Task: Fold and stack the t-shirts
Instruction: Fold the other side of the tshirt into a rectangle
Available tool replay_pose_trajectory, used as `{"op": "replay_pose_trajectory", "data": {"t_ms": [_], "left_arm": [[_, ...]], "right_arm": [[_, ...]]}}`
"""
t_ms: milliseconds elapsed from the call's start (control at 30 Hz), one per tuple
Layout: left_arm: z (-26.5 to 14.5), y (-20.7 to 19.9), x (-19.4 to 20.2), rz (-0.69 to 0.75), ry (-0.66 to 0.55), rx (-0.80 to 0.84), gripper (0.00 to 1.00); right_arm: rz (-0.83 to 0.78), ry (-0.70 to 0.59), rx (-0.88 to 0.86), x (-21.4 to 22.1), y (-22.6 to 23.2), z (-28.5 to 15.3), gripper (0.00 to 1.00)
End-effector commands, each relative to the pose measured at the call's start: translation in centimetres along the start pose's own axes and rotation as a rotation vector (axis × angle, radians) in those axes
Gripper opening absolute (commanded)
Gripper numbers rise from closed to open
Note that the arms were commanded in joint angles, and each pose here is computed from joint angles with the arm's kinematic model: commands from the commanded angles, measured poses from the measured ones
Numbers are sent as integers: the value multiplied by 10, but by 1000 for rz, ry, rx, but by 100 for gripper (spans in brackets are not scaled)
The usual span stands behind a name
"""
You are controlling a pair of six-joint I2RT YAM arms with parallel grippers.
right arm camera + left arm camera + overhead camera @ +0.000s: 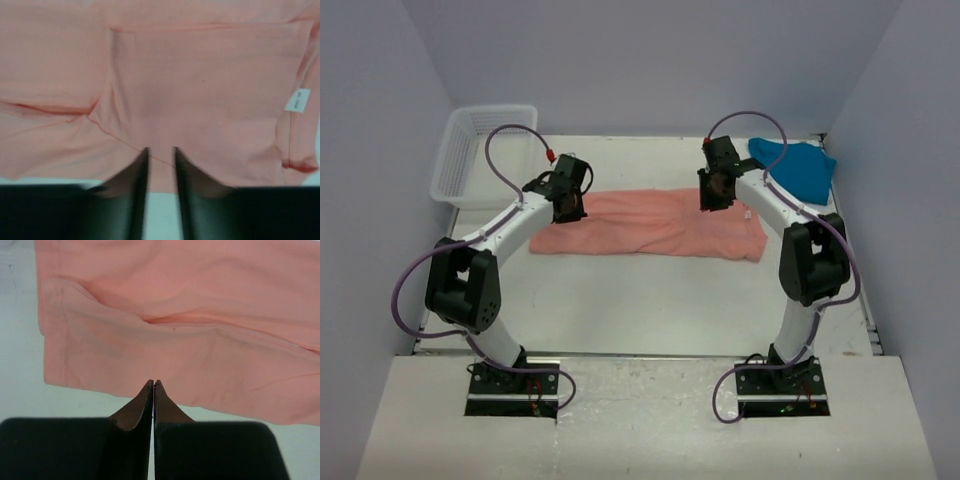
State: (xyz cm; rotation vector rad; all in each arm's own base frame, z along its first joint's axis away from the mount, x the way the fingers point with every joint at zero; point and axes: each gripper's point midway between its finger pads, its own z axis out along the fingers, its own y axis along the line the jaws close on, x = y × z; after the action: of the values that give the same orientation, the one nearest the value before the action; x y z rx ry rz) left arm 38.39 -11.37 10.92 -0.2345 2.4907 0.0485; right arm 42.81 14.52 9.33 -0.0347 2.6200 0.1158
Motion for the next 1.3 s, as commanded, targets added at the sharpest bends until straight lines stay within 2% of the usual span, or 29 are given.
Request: {"op": "replay_pose_trajectory", "data": {"t_ms": [0,400,533,667,967,1167,1267], "left_arm": [[-5,-4,-12,-44,-55,5,0],[35,-21,-28,-6,15,-42,0],[43,-26,-45,-4,-6,-24,0],[54,-32,-69,-31,-14,37,0],[92,7,-82,-70,66,-13,0],[105,16,-72,-59,96,-38,0],[108,17,-75,-60,93,-29,0]], "right_arm": [[-5,-77,8,1,7,-21,1],[14,30,-136,38,37,-13,0],[-18,16,-268,43,72,-21,0],[-79,64,-389,56,118,-22,0],[-158,122,-665,37,230,-52,0],[-149,213,-801,44,276,-40,0],[-143,255,-796,58,284,-22,0]]}}
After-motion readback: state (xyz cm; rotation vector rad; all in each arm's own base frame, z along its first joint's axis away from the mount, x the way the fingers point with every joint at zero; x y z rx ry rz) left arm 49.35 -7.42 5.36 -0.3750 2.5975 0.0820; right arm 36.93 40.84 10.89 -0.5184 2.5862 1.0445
